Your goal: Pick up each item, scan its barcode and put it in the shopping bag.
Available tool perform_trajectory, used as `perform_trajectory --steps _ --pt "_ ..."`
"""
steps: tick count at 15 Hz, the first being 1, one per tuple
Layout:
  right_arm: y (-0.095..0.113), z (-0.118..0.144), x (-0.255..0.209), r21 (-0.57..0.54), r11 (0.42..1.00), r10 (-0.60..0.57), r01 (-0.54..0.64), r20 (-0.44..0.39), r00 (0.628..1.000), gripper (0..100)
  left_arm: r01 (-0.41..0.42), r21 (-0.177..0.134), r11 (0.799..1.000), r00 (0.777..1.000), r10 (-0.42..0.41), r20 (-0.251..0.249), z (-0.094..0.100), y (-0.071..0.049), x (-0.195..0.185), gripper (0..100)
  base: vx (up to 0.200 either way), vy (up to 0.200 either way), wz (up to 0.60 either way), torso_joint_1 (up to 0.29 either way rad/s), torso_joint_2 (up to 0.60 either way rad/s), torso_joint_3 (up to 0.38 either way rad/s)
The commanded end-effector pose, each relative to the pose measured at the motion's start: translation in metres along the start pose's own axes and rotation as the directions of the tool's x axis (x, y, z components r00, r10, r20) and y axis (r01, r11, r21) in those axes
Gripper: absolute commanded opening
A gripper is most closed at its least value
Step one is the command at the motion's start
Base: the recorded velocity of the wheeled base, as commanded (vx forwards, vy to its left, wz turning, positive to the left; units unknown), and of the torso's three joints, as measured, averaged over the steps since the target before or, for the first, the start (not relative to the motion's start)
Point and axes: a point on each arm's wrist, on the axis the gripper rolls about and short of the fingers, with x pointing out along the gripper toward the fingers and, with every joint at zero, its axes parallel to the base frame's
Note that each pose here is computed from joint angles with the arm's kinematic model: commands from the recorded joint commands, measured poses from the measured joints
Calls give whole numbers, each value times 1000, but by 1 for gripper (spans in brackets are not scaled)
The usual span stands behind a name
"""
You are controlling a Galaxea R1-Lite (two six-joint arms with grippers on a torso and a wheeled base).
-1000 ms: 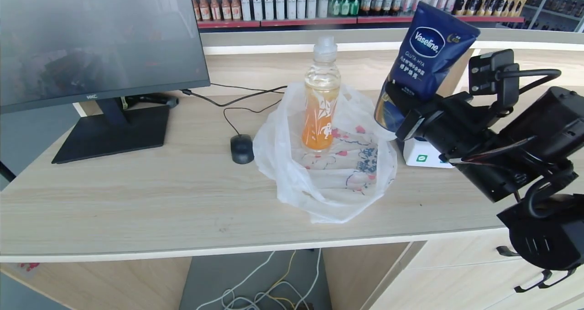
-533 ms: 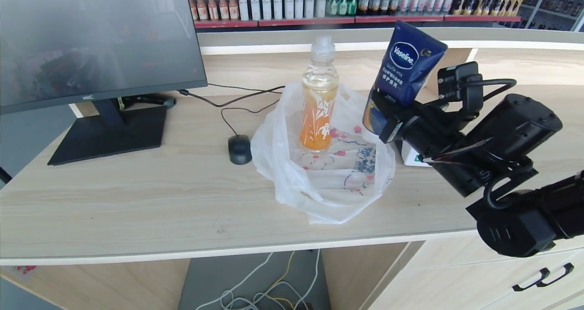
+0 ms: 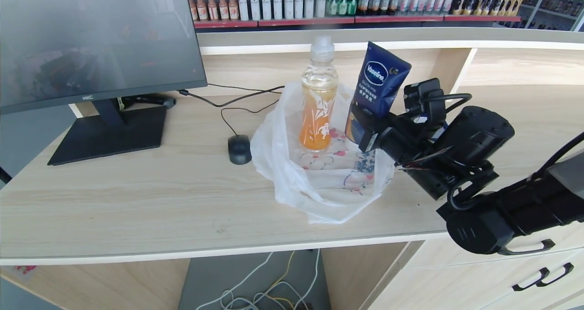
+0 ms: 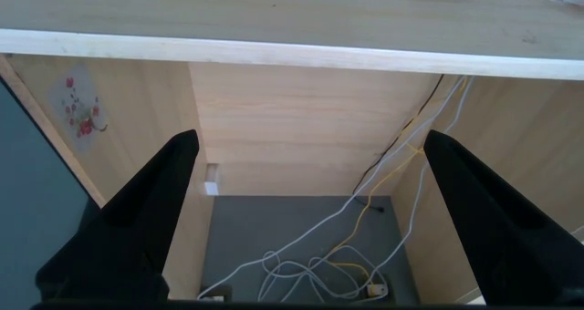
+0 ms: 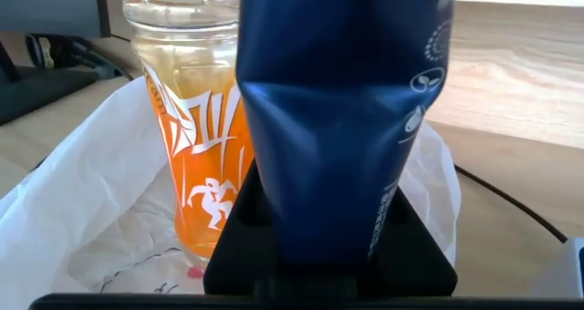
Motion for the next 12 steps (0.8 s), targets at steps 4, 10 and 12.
perform_trajectory --steps 4,10,12 --pt "4 -21 4 2 1000 11 -10 -48 999 0 1 -1 1000 1000 -1 0 0 0 0 100 0 0 0 0 0 0" --pt "6 -33 3 1 1000 13 -13 -82 997 0 0 -1 1000 1000 0 0 0 0 0 100 0 0 0 0 0 0" --pt "6 -35 1 1 1000 14 -14 -92 996 0 0 -1 1000 1000 0 0 0 0 0 100 0 0 0 0 0 0"
